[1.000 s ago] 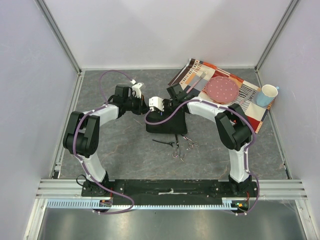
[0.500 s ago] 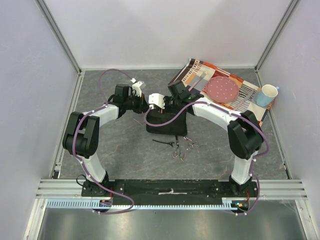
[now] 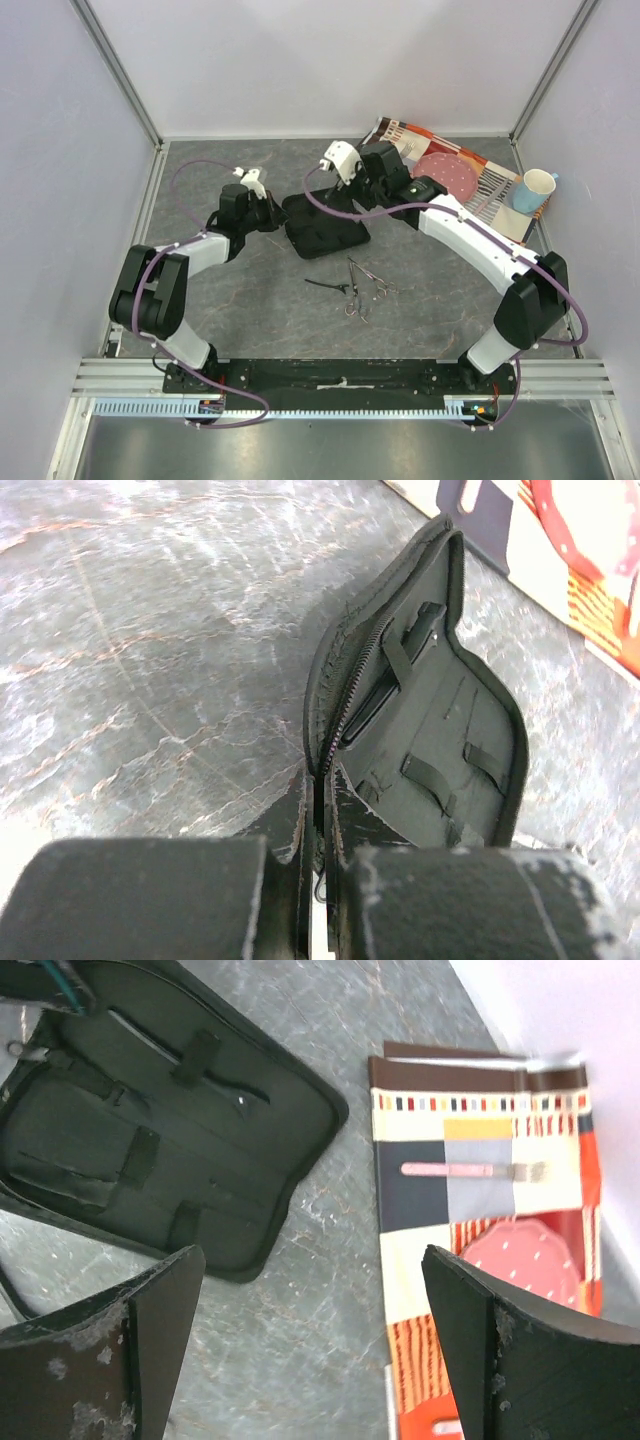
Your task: Sort the hair-cutting tools
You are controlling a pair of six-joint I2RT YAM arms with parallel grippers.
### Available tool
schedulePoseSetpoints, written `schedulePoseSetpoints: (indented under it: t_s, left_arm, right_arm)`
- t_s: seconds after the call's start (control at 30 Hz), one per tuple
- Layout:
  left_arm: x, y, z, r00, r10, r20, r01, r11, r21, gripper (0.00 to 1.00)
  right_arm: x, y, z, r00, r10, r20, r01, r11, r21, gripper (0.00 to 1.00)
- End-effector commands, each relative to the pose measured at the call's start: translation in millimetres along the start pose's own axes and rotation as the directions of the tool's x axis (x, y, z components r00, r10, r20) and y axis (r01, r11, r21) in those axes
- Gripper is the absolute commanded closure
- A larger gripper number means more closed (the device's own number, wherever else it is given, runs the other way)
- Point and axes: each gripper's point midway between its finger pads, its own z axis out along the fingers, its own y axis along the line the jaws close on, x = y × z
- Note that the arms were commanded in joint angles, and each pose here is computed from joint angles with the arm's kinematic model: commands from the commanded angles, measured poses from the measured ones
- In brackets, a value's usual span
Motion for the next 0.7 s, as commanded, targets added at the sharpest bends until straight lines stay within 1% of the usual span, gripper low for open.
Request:
schedulePoseSetpoints:
  t_s: [0.0, 0.03, 0.07, 0.1, 0.13, 0.17, 0.2, 0.23, 0.27, 0.3, 0.33, 0.37, 0.4, 0.43, 0.47, 0.57, 0.6, 0.67]
  left_arm:
    - [-59, -4, -15, 0.947, -0.126, 0.296, 0.161, 0.982, -0.097, 0.98]
    - [-55, 1, -17, 0.940, -0.141, 0.309, 0.188, 0.974, -0.125, 0.98]
    - [-49, -5, -17, 0.933, -0.172, 0.315, 0.222, 0.966, -0.131, 0.98]
    - [-49, 9, -22, 0.917, -0.172, 0.360, 0.262, 0.940, -0.219, 0.98]
    - [-46, 11, -25, 0.911, -0.175, 0.373, 0.281, 0.926, -0.253, 0.98]
    - [-39, 4, -24, 0.909, -0.181, 0.376, 0.294, 0.918, -0.268, 0.98]
    - [-31, 17, -28, 0.906, -0.170, 0.387, 0.318, 0.877, -0.359, 0.98]
    - [-26, 18, -27, 0.904, -0.184, 0.386, 0.338, 0.859, -0.384, 0.97]
    - [-21, 16, -25, 0.892, -0.227, 0.391, 0.384, 0.837, -0.389, 0.96]
    - [-8, 20, -21, 0.898, -0.250, 0.361, 0.395, 0.819, -0.417, 0.89]
    - [-1, 21, -20, 0.905, -0.257, 0.340, 0.392, 0.813, -0.430, 0.83]
    - [6, 23, -18, 0.903, -0.275, 0.330, 0.405, 0.803, -0.437, 0.79]
    - [11, 22, -18, 0.904, -0.287, 0.316, 0.406, 0.804, -0.434, 0.76]
    - [18, 24, -18, 0.908, -0.292, 0.302, 0.404, 0.802, -0.440, 0.75]
    - [20, 23, -20, 0.907, -0.295, 0.300, 0.406, 0.803, -0.437, 0.75]
    - [34, 22, -26, 0.911, -0.311, 0.271, 0.405, 0.798, -0.446, 0.74]
    - [35, 17, -28, 0.912, -0.314, 0.265, 0.404, 0.804, -0.436, 0.73]
    - [49, 14, -35, 0.925, -0.304, 0.230, 0.377, 0.811, -0.447, 0.73]
  right_arm:
    - [8, -9, -6, 0.948, 0.317, -0.044, -0.310, 0.944, 0.114, 0.02]
    - [6, -4, -6, 0.937, 0.347, -0.031, -0.343, 0.935, 0.093, 0.02]
    - [1, -3, -6, 0.928, 0.372, -0.001, -0.371, 0.925, 0.089, 0.02]
    - [7, 3, -3, 0.902, 0.432, 0.001, -0.430, 0.898, 0.087, 0.02]
    - [5, 6, -5, 0.868, 0.496, 0.025, -0.496, 0.864, 0.085, 0.02]
    - [5, 5, -5, 0.849, 0.526, 0.043, -0.528, 0.844, 0.098, 0.02]
    - [13, 9, -2, 0.838, 0.545, 0.025, -0.544, 0.832, 0.105, 0.02]
    - [17, 14, 0, 0.828, 0.560, 0.007, -0.557, 0.823, 0.106, 0.02]
    - [22, 17, 0, 0.832, 0.555, -0.009, -0.550, 0.826, 0.122, 0.02]
    - [28, 35, 2, 0.845, 0.533, -0.040, -0.523, 0.839, 0.147, 0.02]
    - [29, 40, 1, 0.844, 0.534, -0.044, -0.522, 0.838, 0.162, 0.02]
    - [29, 45, 1, 0.828, 0.559, -0.035, -0.546, 0.820, 0.173, 0.02]
    - [35, 55, 1, 0.829, 0.557, -0.046, -0.540, 0.820, 0.192, 0.02]
    - [35, 55, -3, 0.824, 0.566, -0.029, -0.548, 0.809, 0.213, 0.02]
    - [36, 58, -4, 0.806, 0.591, -0.013, -0.573, 0.787, 0.228, 0.02]
    - [39, 62, -12, 0.799, 0.602, 0.010, -0.580, 0.766, 0.277, 0.02]
    - [37, 68, -15, 0.806, 0.591, 0.013, -0.570, 0.771, 0.283, 0.02]
    - [34, 60, -26, 0.822, 0.567, 0.052, -0.547, 0.762, 0.345, 0.02]
